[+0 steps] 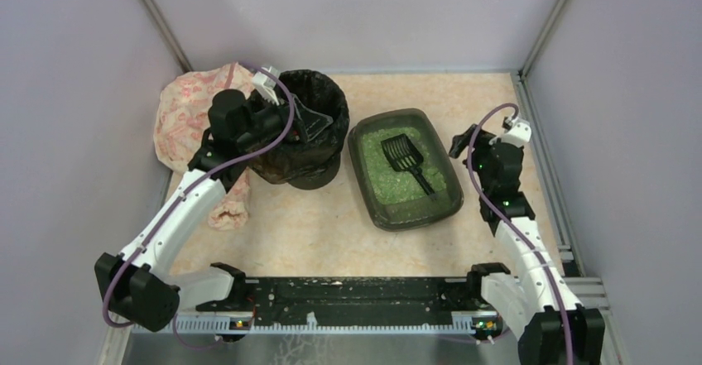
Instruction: Clean the litter box
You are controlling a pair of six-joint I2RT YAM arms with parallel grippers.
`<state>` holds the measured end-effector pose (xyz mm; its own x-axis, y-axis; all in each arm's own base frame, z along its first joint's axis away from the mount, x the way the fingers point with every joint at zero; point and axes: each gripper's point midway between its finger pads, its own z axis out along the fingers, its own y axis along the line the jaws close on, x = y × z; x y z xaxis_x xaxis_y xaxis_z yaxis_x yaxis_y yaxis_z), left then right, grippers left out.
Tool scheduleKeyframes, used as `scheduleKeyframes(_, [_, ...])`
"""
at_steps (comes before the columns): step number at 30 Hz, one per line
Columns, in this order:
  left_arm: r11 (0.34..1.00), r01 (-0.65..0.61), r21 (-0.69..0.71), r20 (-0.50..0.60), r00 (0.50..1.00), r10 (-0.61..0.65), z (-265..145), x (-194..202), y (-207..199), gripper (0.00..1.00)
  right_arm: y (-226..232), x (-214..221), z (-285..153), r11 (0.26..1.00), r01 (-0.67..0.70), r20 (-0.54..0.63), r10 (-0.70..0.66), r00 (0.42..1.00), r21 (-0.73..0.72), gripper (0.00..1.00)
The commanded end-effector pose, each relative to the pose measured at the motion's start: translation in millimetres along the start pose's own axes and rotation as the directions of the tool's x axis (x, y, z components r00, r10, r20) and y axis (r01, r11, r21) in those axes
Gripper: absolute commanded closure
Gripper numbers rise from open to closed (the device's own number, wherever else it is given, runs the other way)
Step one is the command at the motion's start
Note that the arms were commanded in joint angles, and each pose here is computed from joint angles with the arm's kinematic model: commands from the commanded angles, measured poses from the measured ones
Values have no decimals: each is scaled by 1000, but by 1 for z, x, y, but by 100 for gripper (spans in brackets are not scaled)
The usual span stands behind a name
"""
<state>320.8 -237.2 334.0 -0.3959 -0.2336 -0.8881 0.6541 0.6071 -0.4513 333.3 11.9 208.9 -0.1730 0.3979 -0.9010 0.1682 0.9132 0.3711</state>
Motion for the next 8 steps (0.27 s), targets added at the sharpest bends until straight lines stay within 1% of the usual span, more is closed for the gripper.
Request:
scheduleKeyframes(1, [1000, -13, -17, 8, 1000, 13, 1, -1, 4, 15, 9, 2, -4, 998, -31, 0, 31, 1000, -56, 9])
scheduleKeyframes(6, [996, 13, -86, -20, 1000, -15, 3, 5, 17, 14, 11, 10, -3, 997, -17, -24, 15, 1000, -79, 9])
scheduleKeyframes(8, [996, 15, -93, -22, 1000, -17, 3, 6, 18, 14, 12, 13, -4, 996, -17, -27, 15, 1000, -90, 9])
